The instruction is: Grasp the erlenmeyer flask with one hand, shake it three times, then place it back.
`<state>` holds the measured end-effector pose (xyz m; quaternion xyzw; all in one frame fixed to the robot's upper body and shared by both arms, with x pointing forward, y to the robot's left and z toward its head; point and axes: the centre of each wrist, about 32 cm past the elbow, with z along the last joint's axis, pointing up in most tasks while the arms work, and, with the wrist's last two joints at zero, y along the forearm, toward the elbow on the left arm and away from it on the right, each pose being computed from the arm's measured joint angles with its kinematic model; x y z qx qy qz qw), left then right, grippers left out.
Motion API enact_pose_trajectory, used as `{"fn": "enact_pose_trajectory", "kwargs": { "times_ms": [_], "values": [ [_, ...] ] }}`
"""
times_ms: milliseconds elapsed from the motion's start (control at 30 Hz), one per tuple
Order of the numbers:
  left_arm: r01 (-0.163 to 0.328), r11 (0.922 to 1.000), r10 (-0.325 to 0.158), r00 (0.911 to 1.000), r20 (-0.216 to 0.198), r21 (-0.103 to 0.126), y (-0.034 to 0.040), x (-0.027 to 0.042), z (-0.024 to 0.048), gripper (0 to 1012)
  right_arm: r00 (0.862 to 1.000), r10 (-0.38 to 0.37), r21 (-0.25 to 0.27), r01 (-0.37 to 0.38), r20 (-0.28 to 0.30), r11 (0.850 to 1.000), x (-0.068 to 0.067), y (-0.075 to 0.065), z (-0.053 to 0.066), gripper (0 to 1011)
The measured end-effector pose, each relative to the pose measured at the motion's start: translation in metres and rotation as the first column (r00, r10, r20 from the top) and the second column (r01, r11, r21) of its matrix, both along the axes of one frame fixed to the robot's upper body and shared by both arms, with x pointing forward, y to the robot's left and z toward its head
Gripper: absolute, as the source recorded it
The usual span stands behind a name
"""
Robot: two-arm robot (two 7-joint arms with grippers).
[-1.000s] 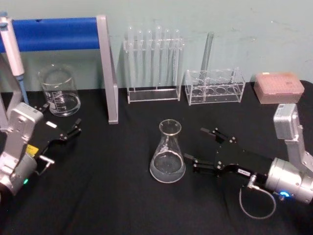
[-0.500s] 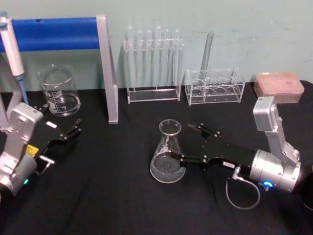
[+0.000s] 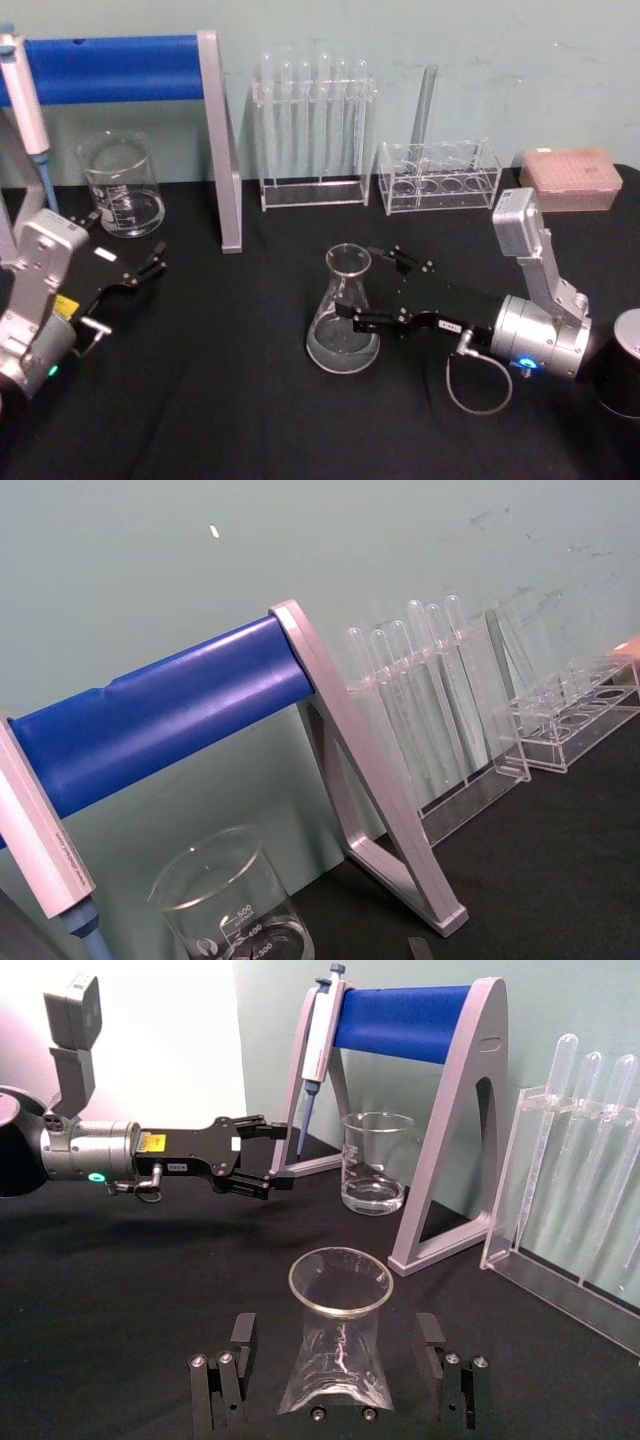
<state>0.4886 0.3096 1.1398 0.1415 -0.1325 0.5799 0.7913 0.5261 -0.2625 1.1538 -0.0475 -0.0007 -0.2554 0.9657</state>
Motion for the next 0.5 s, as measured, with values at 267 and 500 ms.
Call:
{"fn": "enact_pose_trajectory", "kwargs": {
  "times_ms": [267,500],
  "values": [
    [0.0,1.0,0.0,1.0,0.0,0.0,0.0,0.0,0.0,1001,1.0,-0.002,-0.006,0.002,0.003,1.0,0.0061,0.0034,-0.0011,1000],
    [0.0,1.0,0.0,1.0,0.0,0.0,0.0,0.0,0.0,1001,1.0,0.0,-0.008,0.0,0.001,1.0,0.0101,0.0051,-0.0022,1000]
  ]
}}
